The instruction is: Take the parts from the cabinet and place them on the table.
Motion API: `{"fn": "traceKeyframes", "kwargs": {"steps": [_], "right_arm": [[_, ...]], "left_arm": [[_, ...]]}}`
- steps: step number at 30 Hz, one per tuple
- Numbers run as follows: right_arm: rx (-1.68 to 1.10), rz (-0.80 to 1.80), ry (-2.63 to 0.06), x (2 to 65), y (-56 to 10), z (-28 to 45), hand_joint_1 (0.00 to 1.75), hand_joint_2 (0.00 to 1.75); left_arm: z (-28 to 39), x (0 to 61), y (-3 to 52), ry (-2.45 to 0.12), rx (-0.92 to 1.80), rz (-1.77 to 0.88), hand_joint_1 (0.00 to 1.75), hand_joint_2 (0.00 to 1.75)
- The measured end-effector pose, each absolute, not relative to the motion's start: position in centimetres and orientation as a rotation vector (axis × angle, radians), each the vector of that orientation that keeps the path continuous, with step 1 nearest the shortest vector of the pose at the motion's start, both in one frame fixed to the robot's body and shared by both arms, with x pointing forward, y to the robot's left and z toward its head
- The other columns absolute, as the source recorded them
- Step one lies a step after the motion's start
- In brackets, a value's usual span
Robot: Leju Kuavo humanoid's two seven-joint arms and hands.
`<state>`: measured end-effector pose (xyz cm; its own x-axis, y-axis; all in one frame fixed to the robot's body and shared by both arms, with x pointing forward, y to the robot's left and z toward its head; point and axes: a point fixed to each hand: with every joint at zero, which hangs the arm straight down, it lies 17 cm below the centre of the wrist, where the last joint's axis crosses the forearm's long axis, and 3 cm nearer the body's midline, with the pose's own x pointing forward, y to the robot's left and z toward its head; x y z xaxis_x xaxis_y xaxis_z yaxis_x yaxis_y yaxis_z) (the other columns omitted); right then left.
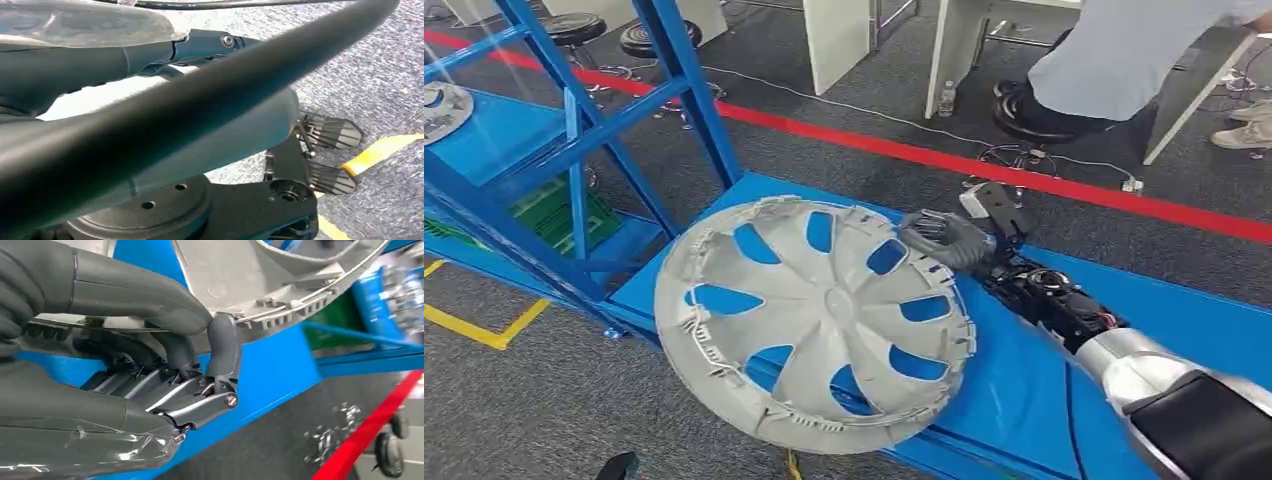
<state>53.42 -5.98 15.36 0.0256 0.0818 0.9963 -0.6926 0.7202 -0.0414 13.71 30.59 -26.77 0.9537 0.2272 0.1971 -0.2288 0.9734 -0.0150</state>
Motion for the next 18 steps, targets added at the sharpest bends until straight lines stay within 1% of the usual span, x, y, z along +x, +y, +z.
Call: {"fn": "traceKeyframes", "kwargs": {"steps": [7,14,18], "right_arm": [[0.429,0.716,-1.412,54.4,-7.6,14.5,1.75,1.75],[0.418,0.722,-1.408,54.4,-7.9,14.3,1.75,1.75],[0.360,0.747,-1.386,54.8,-9.4,13.2,1.75,1.75]], "left_arm": [[-26.7,14.1,30.6,-0.205,0.008,0.228,0.00,0.00],[-26.7,14.1,30.6,-0.206,0.008,0.227,0.00,0.00],[-26.6,14.4,30.6,-0.207,0.008,0.225,0.00,0.00]]}}
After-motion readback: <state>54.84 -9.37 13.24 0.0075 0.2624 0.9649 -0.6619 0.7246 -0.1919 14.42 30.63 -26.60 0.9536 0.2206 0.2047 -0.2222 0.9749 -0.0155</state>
